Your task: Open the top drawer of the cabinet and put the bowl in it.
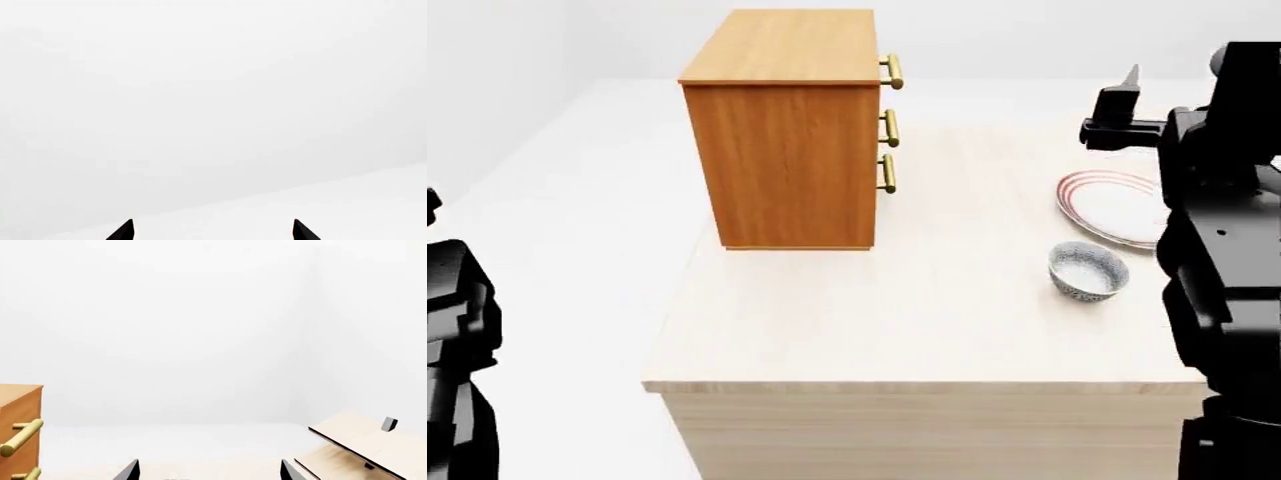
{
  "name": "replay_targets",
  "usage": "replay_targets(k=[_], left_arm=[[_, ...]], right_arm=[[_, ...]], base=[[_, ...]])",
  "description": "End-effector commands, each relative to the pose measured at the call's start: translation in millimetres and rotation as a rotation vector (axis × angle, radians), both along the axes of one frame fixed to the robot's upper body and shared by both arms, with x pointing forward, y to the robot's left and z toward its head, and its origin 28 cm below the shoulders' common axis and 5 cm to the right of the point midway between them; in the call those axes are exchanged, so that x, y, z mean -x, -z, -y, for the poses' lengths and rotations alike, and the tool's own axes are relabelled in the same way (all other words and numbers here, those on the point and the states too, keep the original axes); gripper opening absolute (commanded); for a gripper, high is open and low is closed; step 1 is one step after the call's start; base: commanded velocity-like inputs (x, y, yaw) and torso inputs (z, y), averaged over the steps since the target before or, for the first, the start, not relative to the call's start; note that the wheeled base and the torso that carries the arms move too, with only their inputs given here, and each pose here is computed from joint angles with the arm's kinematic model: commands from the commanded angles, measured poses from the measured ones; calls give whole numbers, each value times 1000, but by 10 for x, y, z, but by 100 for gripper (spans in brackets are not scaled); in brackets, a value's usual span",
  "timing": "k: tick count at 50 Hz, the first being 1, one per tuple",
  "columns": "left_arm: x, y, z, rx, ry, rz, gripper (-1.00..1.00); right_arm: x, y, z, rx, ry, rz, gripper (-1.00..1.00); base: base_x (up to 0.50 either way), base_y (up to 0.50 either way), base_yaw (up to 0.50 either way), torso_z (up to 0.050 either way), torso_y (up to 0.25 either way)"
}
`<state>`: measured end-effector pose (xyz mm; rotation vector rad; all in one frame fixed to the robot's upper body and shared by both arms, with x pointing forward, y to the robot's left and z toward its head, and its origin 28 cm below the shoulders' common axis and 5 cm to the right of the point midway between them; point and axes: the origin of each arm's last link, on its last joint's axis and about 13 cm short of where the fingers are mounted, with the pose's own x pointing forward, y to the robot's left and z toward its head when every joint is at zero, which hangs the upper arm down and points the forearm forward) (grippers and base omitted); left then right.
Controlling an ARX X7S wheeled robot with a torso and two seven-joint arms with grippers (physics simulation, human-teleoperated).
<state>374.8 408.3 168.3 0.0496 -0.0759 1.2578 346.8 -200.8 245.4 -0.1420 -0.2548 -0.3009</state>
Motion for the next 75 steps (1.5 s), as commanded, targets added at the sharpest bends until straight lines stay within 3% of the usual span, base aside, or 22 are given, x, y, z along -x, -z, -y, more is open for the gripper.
replay_targets(k=[1, 9, 20, 75], left_arm=[[72, -172, -258, 73, -173, -43, 100], [72, -161, -251, 62, -163, -63, 100], [64, -171, -242, 64, -144, -68, 100], [44, -260, -245, 43, -110, -56, 100]], right_arm=[[-308, -440, 305, -151, 76, -87, 100], [-380, -277, 324, -188, 106, -180, 100], [-361, -229, 360, -224, 115, -218, 100], [-294, -190, 362, -298, 51, -278, 100]], base=[[0, 0, 0, 0, 0], [0, 0, 0, 0, 0], [0, 0, 0, 0, 0], [500, 0, 0, 0, 0]])
